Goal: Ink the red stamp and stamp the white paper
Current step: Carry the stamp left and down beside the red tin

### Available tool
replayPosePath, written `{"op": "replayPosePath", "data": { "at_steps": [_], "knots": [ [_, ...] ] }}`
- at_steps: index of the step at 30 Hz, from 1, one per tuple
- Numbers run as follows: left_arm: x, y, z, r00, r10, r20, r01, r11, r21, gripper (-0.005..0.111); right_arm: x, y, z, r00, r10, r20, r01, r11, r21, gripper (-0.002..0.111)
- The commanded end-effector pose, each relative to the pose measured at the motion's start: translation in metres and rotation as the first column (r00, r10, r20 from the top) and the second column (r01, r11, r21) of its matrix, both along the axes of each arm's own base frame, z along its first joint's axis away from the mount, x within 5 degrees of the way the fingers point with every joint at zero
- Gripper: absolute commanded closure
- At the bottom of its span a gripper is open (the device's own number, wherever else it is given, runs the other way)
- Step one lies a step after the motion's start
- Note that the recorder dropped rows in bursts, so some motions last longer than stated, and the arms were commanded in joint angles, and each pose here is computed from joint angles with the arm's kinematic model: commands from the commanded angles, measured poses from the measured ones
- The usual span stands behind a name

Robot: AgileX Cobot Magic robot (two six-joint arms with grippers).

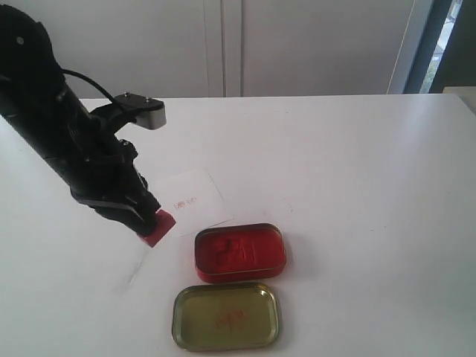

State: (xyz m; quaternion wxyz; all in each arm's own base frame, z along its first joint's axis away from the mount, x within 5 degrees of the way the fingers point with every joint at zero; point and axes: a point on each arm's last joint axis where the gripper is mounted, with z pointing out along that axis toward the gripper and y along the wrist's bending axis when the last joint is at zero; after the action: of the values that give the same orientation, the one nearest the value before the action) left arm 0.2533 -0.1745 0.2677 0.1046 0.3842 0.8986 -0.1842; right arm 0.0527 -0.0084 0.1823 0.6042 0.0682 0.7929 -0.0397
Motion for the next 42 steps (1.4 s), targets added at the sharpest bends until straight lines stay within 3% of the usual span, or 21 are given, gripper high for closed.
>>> {"op": "replayPosePath", "data": {
  "at_steps": [1, 9, 17, 21, 23, 26, 30, 42],
  "knots": [
    [0.006, 0.009, 0.008, 0.999, 0.028, -0.047, -0.035, 0.986, -0.16, 0.107, 0.0, 0.0, 0.0, 1.0, 0.006, 0.013, -0.006, 1.0, -0.01, 0.108],
    [0.021, 0.028, 0.008, 0.996, 0.045, -0.077, -0.064, 0.961, -0.27, 0.107, 0.0, 0.0, 0.0, 1.0, 0.006, 0.013, -0.006, 1.0, -0.01, 0.108],
    [0.039, 0.02, -0.027, 0.981, 0.002, -0.196, -0.072, 0.934, -0.351, 0.107, 0.0, 0.0, 0.0, 1.0, 0.006, 0.013, -0.006, 1.0, -0.01, 0.108],
    [0.031, 0.019, -0.046, 0.973, 0.019, -0.229, -0.11, 0.912, -0.395, 0.107, 0.0, 0.0, 0.0, 1.0, 0.006, 0.013, -0.006, 1.0, -0.01, 0.108],
    [0.026, 0.023, -0.058, 0.969, 0.041, -0.243, -0.136, 0.91, -0.392, 0.107, 0.0, 0.0, 0.0, 1.0, 0.006, 0.013, -0.006, 1.0, -0.01, 0.108],
    [0.025, 0.039, -0.066, 0.961, 0.072, -0.268, -0.194, 0.865, -0.463, 0.107, 0.0, 0.0, 0.0, 1.0, 0.006, 0.013, -0.006, 1.0, -0.01, 0.108],
    [0.026, 0.049, -0.071, 0.956, 0.106, -0.275, -0.226, 0.862, -0.453, 0.107, 0.0, 0.0, 0.0, 1.0, 0.006, 0.013, -0.006, 1.0, -0.01, 0.108],
    [0.03, 0.049, -0.097, 0.93, 0.128, -0.344, -0.273, 0.868, -0.414, 0.107, 0.0, 0.0, 0.0, 1.0, 0.006, 0.013, -0.006, 1.0, -0.009, 0.108]
  ]
}}
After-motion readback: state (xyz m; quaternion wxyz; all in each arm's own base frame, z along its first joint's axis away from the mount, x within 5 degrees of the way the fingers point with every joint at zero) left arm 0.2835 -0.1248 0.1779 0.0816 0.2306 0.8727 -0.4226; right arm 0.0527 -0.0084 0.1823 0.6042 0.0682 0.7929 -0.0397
